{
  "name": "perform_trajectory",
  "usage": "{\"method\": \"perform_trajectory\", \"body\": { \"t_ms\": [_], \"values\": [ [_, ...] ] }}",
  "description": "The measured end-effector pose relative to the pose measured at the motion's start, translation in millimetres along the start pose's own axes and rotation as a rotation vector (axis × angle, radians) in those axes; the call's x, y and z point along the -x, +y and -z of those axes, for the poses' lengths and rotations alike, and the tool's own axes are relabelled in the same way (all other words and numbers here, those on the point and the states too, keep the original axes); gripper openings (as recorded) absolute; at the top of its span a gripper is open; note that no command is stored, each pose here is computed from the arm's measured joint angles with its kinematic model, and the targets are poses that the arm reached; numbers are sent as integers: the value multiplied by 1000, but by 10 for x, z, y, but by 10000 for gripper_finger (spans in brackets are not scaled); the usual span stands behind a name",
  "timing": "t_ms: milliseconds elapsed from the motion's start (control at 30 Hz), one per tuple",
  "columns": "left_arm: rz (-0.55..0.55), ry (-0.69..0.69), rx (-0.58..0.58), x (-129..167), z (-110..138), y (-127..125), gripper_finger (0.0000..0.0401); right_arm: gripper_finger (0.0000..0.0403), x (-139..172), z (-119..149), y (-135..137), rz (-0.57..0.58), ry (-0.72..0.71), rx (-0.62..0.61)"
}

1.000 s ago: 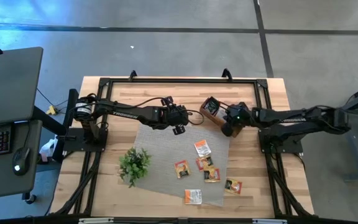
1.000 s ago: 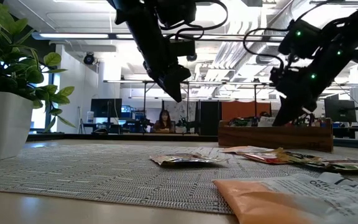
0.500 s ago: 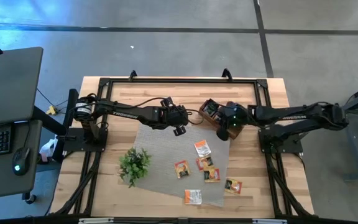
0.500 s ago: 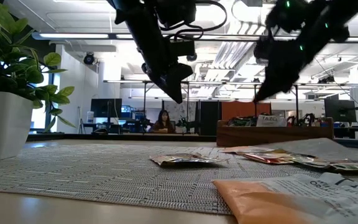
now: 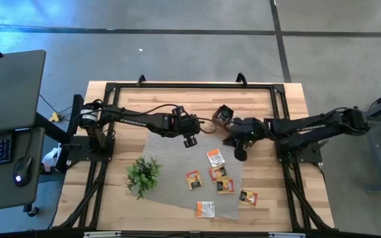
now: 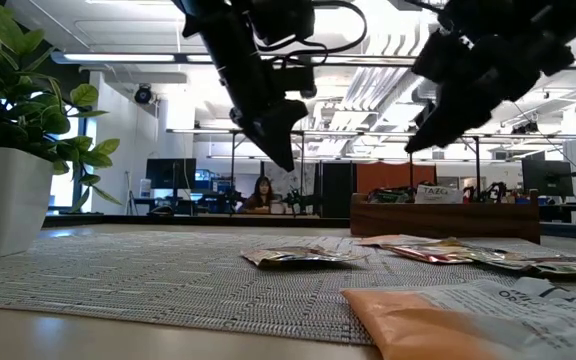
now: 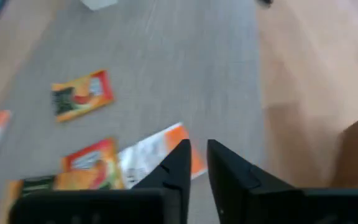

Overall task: Pick & Place Tea
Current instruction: Put the orange tea bag into the middle section of the wooden organizer

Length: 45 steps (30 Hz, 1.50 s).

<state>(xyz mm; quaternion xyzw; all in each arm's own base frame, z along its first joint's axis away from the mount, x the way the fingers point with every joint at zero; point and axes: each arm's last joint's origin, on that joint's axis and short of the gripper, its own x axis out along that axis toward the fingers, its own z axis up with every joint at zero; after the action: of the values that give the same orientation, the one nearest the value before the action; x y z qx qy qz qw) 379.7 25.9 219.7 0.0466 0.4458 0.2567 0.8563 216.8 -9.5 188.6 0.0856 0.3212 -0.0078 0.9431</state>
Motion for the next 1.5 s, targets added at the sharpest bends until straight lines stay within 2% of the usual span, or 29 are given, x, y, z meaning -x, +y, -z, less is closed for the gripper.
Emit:
{"method": "perform_trajectory", "body": {
  "t_ms": [167, 300, 533, 733, 967, 1167, 1333, 1500],
  "values": [
    [4, -4, 3, -1, -5, -1, 131, 96, -40, 174, 0, -60, 28, -308],
    [5, -4, 8, -1, -5, -1, 131, 116, -78, 309, 66, -113, 75, -431],
    [135, 32, 45, 2, 15, -37, 131, 123, -291, 416, 173, -134, 97, -471],
    [116, 91, 90, 5, 73, -27, 131, 123, -535, 559, 159, -92, 248, -595],
    [85, 122, 89, 7, 109, -14, 131, 123, -676, 489, 183, -107, 280, -631],
    [82, 131, 84, 8, 118, -11, 131, 122, -722, 533, 176, -97, 312, -677],
    [82, 131, 84, 8, 118, -11, 131, 93, -744, 556, 149, -88, 326, -689],
    [81, 131, 84, 8, 118, -11, 131, 31, -747, 552, 134, -77, 302, -642]
  ]
}}
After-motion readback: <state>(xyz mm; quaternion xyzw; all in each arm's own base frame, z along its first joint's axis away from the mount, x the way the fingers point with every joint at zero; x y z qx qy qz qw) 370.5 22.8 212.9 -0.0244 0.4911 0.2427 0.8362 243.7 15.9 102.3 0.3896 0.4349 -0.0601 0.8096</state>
